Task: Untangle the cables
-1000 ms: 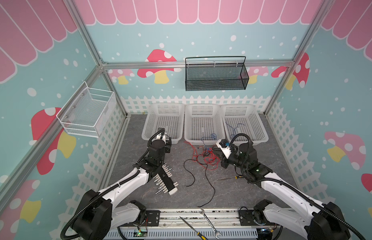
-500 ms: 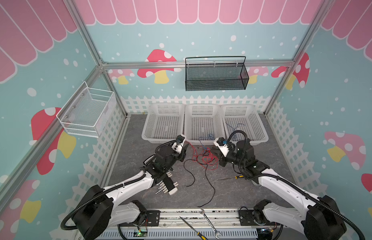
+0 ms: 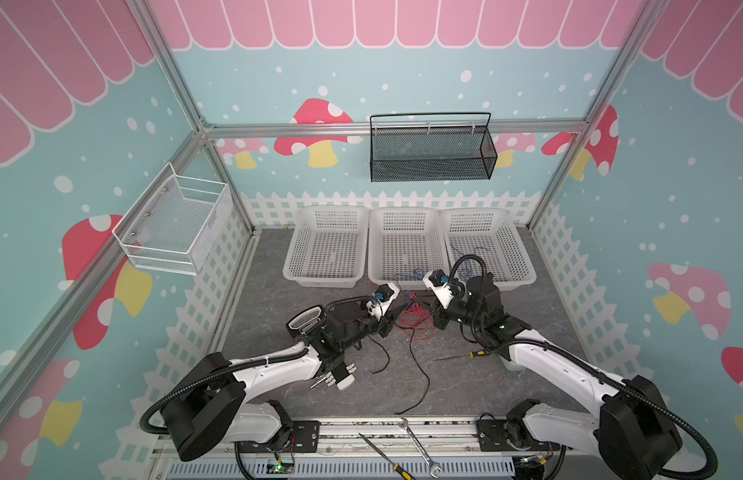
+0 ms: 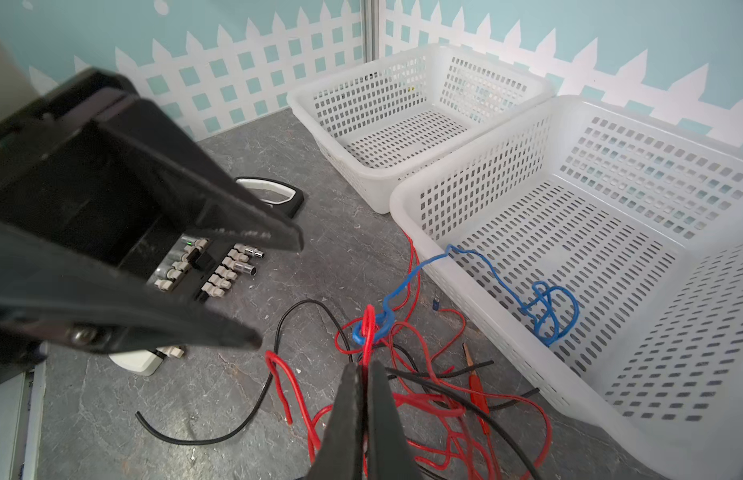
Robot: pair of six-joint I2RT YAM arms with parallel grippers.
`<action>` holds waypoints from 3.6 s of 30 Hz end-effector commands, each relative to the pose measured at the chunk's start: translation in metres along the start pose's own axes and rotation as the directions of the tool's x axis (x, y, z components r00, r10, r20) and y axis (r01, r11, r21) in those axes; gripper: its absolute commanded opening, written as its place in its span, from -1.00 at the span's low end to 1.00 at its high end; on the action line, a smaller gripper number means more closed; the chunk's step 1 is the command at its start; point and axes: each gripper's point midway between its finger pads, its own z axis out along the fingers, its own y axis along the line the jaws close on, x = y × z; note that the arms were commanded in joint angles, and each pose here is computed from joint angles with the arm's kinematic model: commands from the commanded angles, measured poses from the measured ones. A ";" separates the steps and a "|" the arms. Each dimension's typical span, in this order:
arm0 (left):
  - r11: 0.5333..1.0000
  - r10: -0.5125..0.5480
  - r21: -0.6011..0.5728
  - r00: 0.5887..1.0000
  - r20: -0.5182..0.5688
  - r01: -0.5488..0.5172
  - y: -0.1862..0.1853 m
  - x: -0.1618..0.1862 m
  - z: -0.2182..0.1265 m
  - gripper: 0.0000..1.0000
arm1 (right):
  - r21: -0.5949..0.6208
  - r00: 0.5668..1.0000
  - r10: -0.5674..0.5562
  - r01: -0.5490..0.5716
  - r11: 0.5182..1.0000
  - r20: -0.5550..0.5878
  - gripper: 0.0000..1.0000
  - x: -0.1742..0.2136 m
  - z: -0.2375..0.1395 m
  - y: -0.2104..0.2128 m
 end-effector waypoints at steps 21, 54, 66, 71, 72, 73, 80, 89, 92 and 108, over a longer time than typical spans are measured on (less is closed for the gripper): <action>0.993 0.044 -0.110 0.997 0.061 -0.037 -0.013 0.003 0.040 -0.29 | -0.106 0.989 0.029 -0.013 0.994 0.146 -1.00 -0.056 -0.016 0.020; 0.996 0.072 0.064 0.996 -0.052 -0.069 -0.006 0.036 -0.007 -1.00 | 0.098 0.965 -0.263 0.261 0.960 0.010 -0.25 -0.029 0.005 -0.022; 0.990 0.127 0.077 0.988 -0.083 -0.121 -0.003 0.035 -0.014 -1.00 | -0.030 0.803 -0.575 0.586 0.810 0.156 -0.26 -0.027 0.021 0.008; 0.989 0.133 0.083 0.988 -0.083 -0.126 -0.002 0.033 -0.014 -1.00 | -0.058 0.734 -0.660 0.674 0.736 0.158 -0.30 -0.017 0.022 0.015; 0.988 0.133 0.082 0.988 -0.077 -0.127 -0.002 0.031 -0.015 -1.00 | -0.060 0.730 -0.666 0.680 0.731 0.156 -0.31 -0.017 0.022 0.014; 0.988 0.134 0.084 0.988 -0.076 -0.127 -0.002 0.031 -0.015 -1.00 | -0.065 0.726 -0.671 0.684 0.726 0.151 -0.34 -0.016 0.023 0.015; 0.987 0.127 0.108 0.991 -0.030 -0.123 -0.005 0.015 -0.015 -1.00 | -0.116 0.724 -0.677 0.690 0.714 0.135 -0.46 -0.010 0.033 0.018; 0.986 0.106 0.132 0.994 -0.035 -0.100 -0.010 0.012 -0.021 -1.00 | -0.094 0.710 -0.687 0.703 0.705 0.153 -0.42 -0.021 0.044 0.019; 0.986 0.102 0.133 0.994 -0.041 -0.096 -0.010 0.014 -0.023 -1.00 | -0.080 0.704 -0.693 0.708 0.702 0.158 -0.42 -0.026 0.044 0.017; 0.988 0.095 0.132 0.993 -0.069 -0.085 -0.007 0.020 -0.022 -1.00 | -0.126 0.672 -0.708 0.739 0.662 0.219 -0.68 -0.027 0.037 0.037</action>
